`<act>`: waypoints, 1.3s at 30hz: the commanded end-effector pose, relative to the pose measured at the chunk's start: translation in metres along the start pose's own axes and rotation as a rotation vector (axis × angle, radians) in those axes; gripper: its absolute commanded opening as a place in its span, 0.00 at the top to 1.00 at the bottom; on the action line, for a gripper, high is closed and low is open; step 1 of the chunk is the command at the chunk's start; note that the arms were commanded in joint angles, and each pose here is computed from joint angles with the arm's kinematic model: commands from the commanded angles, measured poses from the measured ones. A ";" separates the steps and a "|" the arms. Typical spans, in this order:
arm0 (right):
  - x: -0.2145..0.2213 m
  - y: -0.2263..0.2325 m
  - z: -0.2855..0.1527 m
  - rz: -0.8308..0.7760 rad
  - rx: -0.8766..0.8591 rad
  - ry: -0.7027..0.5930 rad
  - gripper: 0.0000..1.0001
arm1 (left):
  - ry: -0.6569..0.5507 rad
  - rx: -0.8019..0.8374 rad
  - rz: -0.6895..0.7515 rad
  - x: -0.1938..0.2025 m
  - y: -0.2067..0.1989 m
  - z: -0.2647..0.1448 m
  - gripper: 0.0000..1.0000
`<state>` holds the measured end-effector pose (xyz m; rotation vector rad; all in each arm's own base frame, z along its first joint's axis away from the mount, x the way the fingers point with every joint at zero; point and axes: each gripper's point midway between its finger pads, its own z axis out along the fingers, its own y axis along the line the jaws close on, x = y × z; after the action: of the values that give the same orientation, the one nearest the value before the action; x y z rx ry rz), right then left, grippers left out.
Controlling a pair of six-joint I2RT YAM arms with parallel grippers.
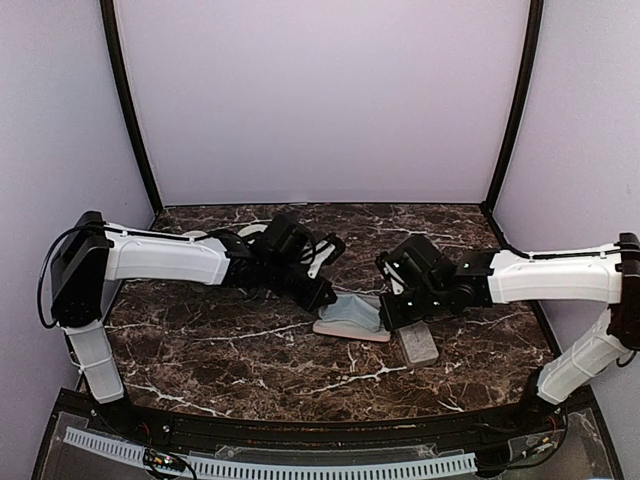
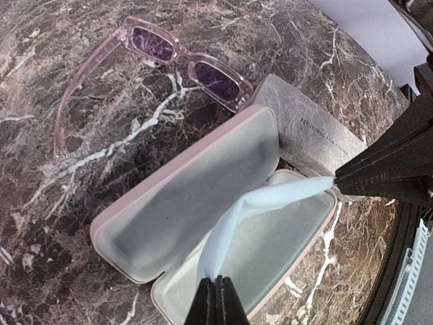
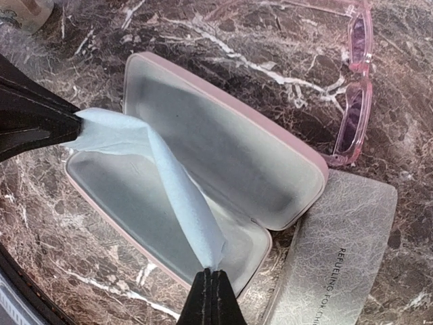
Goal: Organize the sunglasses
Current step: Adjust the opened sunglasses case at the center of the board.
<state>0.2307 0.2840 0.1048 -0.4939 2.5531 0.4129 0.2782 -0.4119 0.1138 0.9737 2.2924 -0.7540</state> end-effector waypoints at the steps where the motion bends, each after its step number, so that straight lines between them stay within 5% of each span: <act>1: 0.006 0.001 0.013 0.018 -0.026 0.008 1.00 | 0.039 0.034 -0.013 0.025 -0.008 0.010 1.00; 23: 0.048 0.024 0.025 0.054 -0.113 0.073 1.00 | 0.107 0.042 -0.044 0.076 -0.032 0.005 1.00; 39: 0.027 0.036 -0.019 0.034 -0.136 -0.006 1.00 | 0.025 0.032 0.004 0.042 -0.045 -0.035 1.00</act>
<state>0.1864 0.2959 0.0870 -0.5141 2.5957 0.5553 0.2133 -0.3954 0.0930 1.0023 2.3626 -0.7701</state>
